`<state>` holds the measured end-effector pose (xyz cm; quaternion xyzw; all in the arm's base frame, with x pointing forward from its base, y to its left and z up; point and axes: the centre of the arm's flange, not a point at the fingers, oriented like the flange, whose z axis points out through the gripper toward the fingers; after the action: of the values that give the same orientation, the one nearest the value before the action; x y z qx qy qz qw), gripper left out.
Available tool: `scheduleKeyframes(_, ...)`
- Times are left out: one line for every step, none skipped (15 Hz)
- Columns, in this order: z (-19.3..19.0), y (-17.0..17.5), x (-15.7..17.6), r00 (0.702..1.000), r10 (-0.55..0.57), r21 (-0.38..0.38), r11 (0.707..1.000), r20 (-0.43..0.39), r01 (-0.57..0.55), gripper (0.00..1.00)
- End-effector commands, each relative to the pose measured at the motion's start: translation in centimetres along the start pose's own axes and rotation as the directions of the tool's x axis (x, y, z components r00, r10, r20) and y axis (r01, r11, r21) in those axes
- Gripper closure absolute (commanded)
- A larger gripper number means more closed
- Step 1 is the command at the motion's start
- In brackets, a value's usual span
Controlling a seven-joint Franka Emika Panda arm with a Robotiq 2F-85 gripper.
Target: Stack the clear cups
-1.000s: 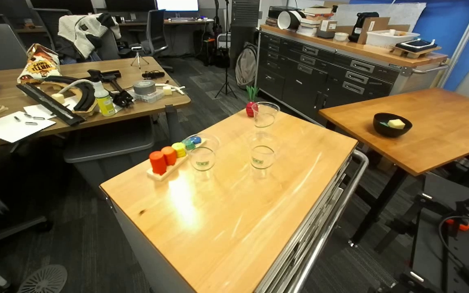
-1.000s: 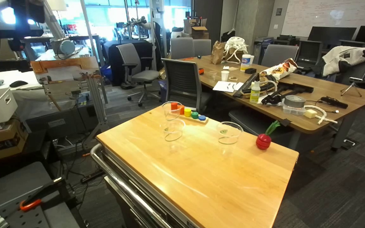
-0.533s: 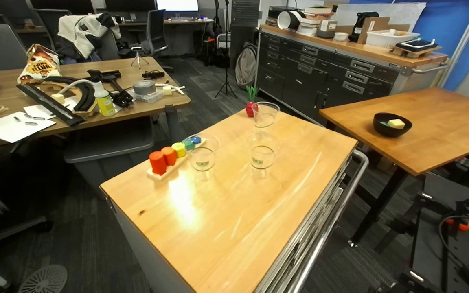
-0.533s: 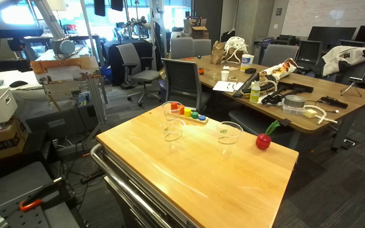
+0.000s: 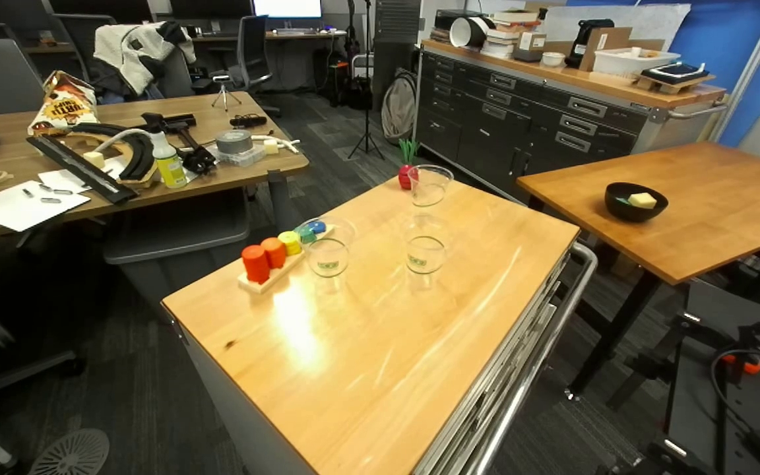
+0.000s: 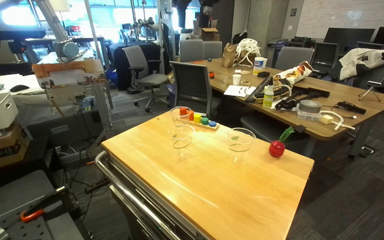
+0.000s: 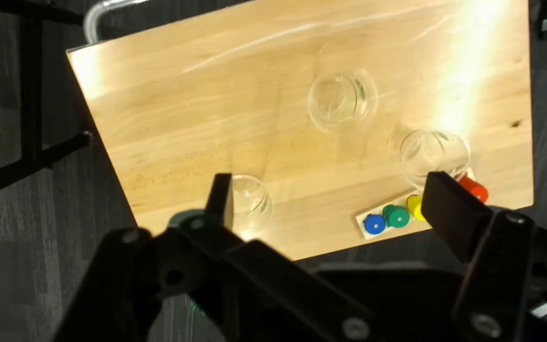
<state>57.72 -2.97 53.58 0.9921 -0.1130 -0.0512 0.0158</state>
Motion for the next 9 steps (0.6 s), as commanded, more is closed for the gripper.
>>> scheduleKeyframes(1.1, 0.3, 7.0, 0.998, 0.047, 0.010, 0.999, -0.042, -0.046, 0.00)
scheduleKeyframes(2.5, 1.0, 8.2, 0.996, 0.070, 0.020, 0.997, -0.060, -0.069, 0.00)
scheduleKeyframes(3.4, 1.4, 9.2, 0.994, 0.087, 0.024, 0.996, -0.072, -0.085, 0.00)
scheduleKeyframes(4.8, 2.0, 10.5, 0.992, 0.107, 0.031, 0.994, -0.074, -0.105, 0.00)
scheduleKeyframes(5.9, 2.5, 11.2, 0.990, 0.120, 0.036, 0.992, -0.077, -0.118, 0.00)
scheduleKeyframes(7.2, 3.1, 12.0, 0.988, 0.135, 0.041, 0.990, -0.075, -0.132, 0.00)
scheduleKeyframes(8.5, 3.8, 12.7, 0.987, 0.148, 0.046, 0.988, -0.066, -0.145, 0.00)
scheduleKeyframes(9.7, 4.4, 13.2, 0.986, 0.159, 0.058, 0.986, -0.058, -0.155, 0.00)
scheduleKeyframes(10.8, 4.9, 13.8, 0.984, 0.174, 0.065, 0.983, -0.049, -0.170, 0.00)
